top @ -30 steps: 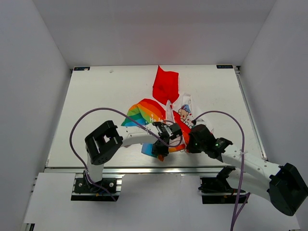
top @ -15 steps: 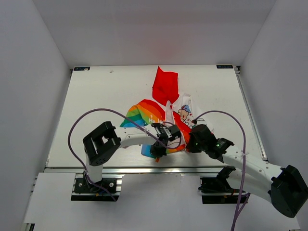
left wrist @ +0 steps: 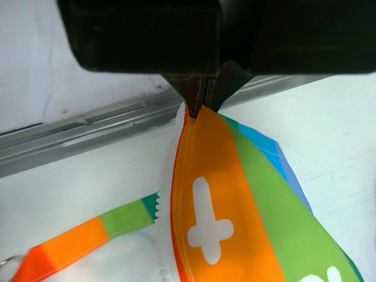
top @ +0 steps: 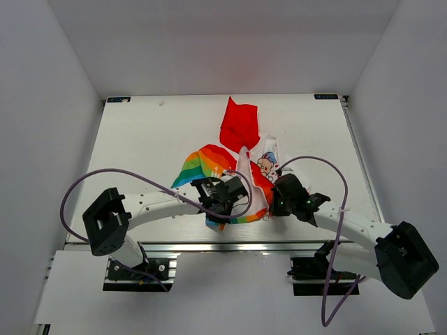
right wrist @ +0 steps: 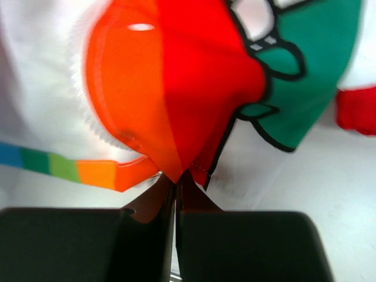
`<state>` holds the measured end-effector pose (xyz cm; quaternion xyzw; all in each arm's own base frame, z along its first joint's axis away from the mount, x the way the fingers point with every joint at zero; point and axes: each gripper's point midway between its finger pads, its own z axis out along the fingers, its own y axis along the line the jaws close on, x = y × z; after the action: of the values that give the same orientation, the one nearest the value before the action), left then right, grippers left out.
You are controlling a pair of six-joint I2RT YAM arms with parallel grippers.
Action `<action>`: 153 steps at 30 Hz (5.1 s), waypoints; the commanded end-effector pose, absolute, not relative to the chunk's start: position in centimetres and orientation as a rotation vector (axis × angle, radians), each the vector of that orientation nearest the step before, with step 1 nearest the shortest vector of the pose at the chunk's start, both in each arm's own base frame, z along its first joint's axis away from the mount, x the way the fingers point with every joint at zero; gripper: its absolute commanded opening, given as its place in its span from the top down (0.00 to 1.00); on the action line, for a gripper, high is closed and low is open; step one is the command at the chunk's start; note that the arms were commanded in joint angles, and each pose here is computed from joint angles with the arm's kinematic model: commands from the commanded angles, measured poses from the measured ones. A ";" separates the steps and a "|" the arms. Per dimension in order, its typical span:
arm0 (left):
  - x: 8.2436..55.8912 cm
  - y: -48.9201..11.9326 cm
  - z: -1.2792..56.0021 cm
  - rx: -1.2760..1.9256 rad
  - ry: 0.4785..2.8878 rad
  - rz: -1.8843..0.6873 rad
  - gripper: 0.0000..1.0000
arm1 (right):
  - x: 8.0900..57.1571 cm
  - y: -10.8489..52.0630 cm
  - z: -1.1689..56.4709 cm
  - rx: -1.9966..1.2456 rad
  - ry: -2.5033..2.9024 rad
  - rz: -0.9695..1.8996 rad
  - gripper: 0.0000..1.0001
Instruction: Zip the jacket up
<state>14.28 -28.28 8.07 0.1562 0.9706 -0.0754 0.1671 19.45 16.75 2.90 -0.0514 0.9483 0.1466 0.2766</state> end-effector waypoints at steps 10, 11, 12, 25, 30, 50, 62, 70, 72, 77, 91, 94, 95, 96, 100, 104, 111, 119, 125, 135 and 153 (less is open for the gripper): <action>20.7 -33.0 19.6 0.174 2.282 -0.619 1.00 | 19.1 23.7 12.8 -0.485 2.150 0.922 1.00; 21.2 -33.5 20.8 0.143 2.229 -0.668 1.00 | 18.5 24.1 13.4 -0.520 2.127 0.972 1.00; 21.3 -33.5 21.1 0.132 2.205 -0.687 1.00 | 18.4 24.4 14.0 -0.532 2.103 0.997 1.00; 23.2 -31.7 26.9 -0.004 1.964 -0.768 1.00 | 19.7 24.8 21.7 -0.455 1.663 1.087 1.00; 22.8 -31.9 27.6 0.054 1.940 -0.790 1.00 | 19.9 24.2 23.1 -0.435 1.605 1.069 1.00; 21.8 -31.7 25.8 0.192 1.927 -0.785 1.00 | 18.8 25.1 24.2 -0.486 1.675 1.130 1.00; 21.9 -32.2 25.3 0.195 1.934 -0.791 1.00 | 18.4 25.5 24.5 -0.494 1.672 1.180 1.00; 21.7 -32.5 24.7 0.207 1.949 -0.799 1.00 | 18.4 25.5 24.9 -0.482 1.657 1.190 1.00; 21.7 -32.4 24.7 0.209 1.951 -0.799 1.00 | 18.5 25.4 25.0 -0.472 1.654 1.180 1.00; 21.5 -32.3 24.5 0.201 1.955 -0.806 1.00 | 18.9 25.2 24.8 -0.462 1.659 1.155 1.00; 21.3 -32.3 24.0 0.198 1.965 -0.818 1.00 | 19.0 25.2 25.0 -0.463 1.656 1.149 1.00; 21.2 -32.1 24.0 0.193 1.964 -0.819 1.00 | 19.1 25.2 25.0 -0.461 1.654 1.141 1.00; 21.2 -32.1 24.2 0.187 1.960 -0.825 1.00 | 19.1 25.2 25.0 -0.463 1.655 1.140 1.00; 21.2 -32.1 24.1 0.187 1.957 -0.831 1.00 | 19.2 25.1 25.0 -0.459 1.654 1.137 1.00; 20.9 -32.3 24.1 0.200 1.959 -0.848 1.00 | 19.2 25.0 25.0 -0.456 1.652 1.135 1.00; 20.7 -32.6 24.1 0.212 1.958 -0.868 1.00 | 19.0 25.2 25.2 -0.465 1.643 1.149 1.00; 20.4 -33.0 23.7 0.244 1.965 -0.884 1.00 | 19.2 25.2 25.1 -0.452 1.657 1.148 1.00; 19.5 -33.2 22.8 0.319 1.975 -0.900 1.00 | 19.8 24.9 25.7 -0.418 1.652 1.132 1.00; 18.8 -33.4 22.4 0.381 1.965 -0.927 1.00 | 20.4 24.9 25.7 -0.388 1.677 1.120 1.00; 18.9 -32.2 21.6 0.352 1.980 -0.890 0.72 | 20.3 25.2 23.0 -0.464 1.835 1.082 1.00; 20.4 -32.2 18.9 0.255 2.081 -1.144 0.63 | 17.9 26.5 19.9 -0.519 1.895 1.248 1.00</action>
<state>21.13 -31.54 17.96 0.0931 0.8292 -0.3887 0.3908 17.24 26.41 18.01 -0.2095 0.7671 0.4832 0.3662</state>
